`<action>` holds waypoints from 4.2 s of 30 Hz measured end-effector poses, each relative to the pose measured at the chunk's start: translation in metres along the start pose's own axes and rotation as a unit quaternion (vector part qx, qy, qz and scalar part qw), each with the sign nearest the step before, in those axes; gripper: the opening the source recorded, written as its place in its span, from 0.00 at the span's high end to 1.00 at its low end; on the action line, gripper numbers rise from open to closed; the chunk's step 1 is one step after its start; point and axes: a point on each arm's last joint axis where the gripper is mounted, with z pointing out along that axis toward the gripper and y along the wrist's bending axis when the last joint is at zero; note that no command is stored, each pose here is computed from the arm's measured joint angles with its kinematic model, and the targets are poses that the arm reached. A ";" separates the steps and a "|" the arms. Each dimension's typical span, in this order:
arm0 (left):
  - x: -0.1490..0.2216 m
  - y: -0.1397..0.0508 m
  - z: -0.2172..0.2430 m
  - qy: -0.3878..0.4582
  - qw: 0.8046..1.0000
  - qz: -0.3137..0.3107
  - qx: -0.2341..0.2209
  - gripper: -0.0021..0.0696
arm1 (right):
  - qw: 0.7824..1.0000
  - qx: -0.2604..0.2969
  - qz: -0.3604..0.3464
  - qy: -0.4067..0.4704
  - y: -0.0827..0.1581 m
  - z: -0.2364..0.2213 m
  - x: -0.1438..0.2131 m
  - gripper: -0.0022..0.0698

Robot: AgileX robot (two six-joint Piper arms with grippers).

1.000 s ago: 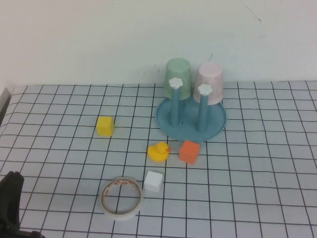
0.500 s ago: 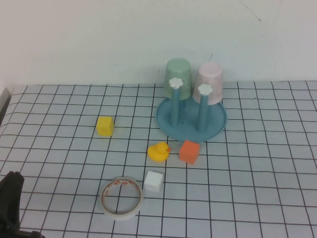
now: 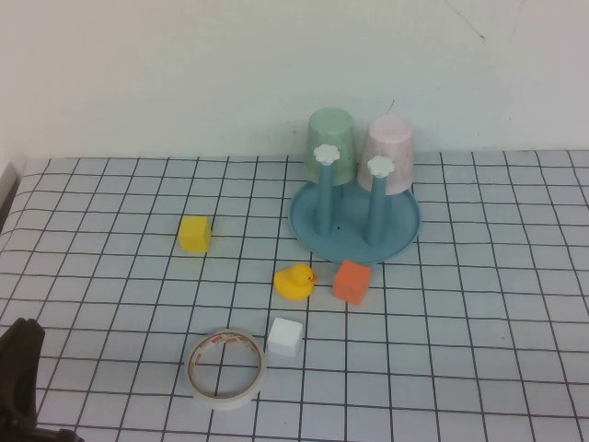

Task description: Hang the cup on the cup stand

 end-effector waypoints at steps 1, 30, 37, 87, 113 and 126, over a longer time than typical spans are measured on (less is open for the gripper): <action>0.000 0.000 0.000 0.000 1.000 0.000 0.000 0.97 | 0.999 0.018 0.012 0.037 -0.002 -0.002 0.007 0.97; 0.004 -0.001 0.000 0.022 1.000 -0.002 0.005 0.97 | 0.967 0.195 0.029 0.161 -0.024 -0.012 0.053 0.97; 0.004 -0.001 0.000 0.024 1.000 -0.002 0.005 0.97 | 0.965 0.203 0.021 0.164 -0.025 -0.013 0.053 0.97; 0.001 0.015 -0.009 0.033 0.998 0.025 -0.048 0.97 | 0.969 0.179 0.063 0.158 -0.021 -0.011 0.053 0.97; 0.019 0.028 -0.064 0.149 0.974 0.130 -0.113 0.97 | 0.969 0.179 0.063 0.158 -0.021 -0.011 0.053 0.97; 0.025 0.028 -0.066 0.186 0.965 0.154 -0.106 0.97 | 0.969 0.179 0.064 0.158 -0.021 -0.011 0.053 0.97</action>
